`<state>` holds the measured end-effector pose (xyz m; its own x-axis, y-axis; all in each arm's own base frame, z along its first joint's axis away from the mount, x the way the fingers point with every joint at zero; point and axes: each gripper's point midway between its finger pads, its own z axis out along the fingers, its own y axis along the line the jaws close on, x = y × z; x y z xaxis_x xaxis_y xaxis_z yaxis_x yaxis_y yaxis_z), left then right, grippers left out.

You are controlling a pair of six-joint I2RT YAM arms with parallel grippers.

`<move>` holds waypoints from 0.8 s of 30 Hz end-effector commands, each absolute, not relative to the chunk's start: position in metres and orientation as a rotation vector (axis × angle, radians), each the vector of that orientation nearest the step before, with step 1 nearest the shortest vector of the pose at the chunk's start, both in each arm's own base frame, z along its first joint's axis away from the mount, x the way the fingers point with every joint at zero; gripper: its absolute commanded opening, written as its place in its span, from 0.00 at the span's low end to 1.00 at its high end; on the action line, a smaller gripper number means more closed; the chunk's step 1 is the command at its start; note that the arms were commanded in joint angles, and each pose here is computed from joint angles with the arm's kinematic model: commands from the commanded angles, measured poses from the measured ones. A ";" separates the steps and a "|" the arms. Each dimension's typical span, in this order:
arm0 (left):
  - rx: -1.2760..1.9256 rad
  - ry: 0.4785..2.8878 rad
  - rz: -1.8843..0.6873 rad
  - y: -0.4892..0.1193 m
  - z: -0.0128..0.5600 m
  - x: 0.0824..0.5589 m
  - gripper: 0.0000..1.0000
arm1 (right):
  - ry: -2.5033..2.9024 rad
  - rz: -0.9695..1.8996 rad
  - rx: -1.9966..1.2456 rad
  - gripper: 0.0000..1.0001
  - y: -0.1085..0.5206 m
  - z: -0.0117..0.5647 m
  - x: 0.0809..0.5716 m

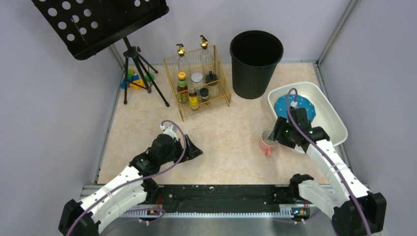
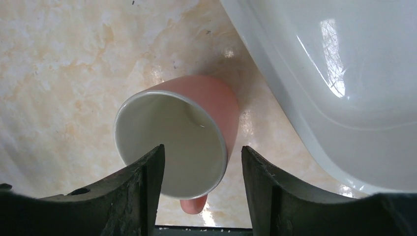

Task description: Clear the kitchen counter

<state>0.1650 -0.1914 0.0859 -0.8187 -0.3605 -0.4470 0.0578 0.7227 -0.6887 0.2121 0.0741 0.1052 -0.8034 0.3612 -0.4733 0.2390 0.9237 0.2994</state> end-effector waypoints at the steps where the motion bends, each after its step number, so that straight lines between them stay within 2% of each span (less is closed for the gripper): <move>1: -0.140 2.269 -1.047 -0.208 0.113 0.177 0.88 | 2.536 0.253 0.458 0.56 0.070 0.101 0.218; 7: -0.117 2.299 -1.054 -0.215 0.108 0.180 0.88 | 2.573 0.250 0.445 0.42 0.073 0.088 0.221; 10: -0.110 2.303 -1.054 -0.216 0.108 0.180 0.88 | 2.591 0.255 0.432 0.26 0.075 0.085 0.222; 14: -0.093 2.292 -1.062 -0.218 0.111 0.181 0.88 | 2.608 0.262 0.415 0.12 0.078 0.082 0.223; 16: -0.085 2.290 -1.058 -0.218 0.112 0.182 0.88 | 2.630 0.283 0.394 0.00 0.082 0.081 0.222; 20: -0.072 2.294 -1.059 -0.218 0.113 0.180 0.88 | 2.625 0.333 0.373 0.00 0.089 0.090 0.227; 24: -0.062 2.288 -1.056 -0.216 0.115 0.179 0.87 | 2.517 0.363 0.384 0.00 0.091 0.128 0.245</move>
<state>0.1701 -0.2086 0.0884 -0.8458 -0.2825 -0.4525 0.1292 0.7145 -0.6876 0.2162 0.0763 0.0775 -0.8607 0.3284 -0.3891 0.2481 0.9378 0.2429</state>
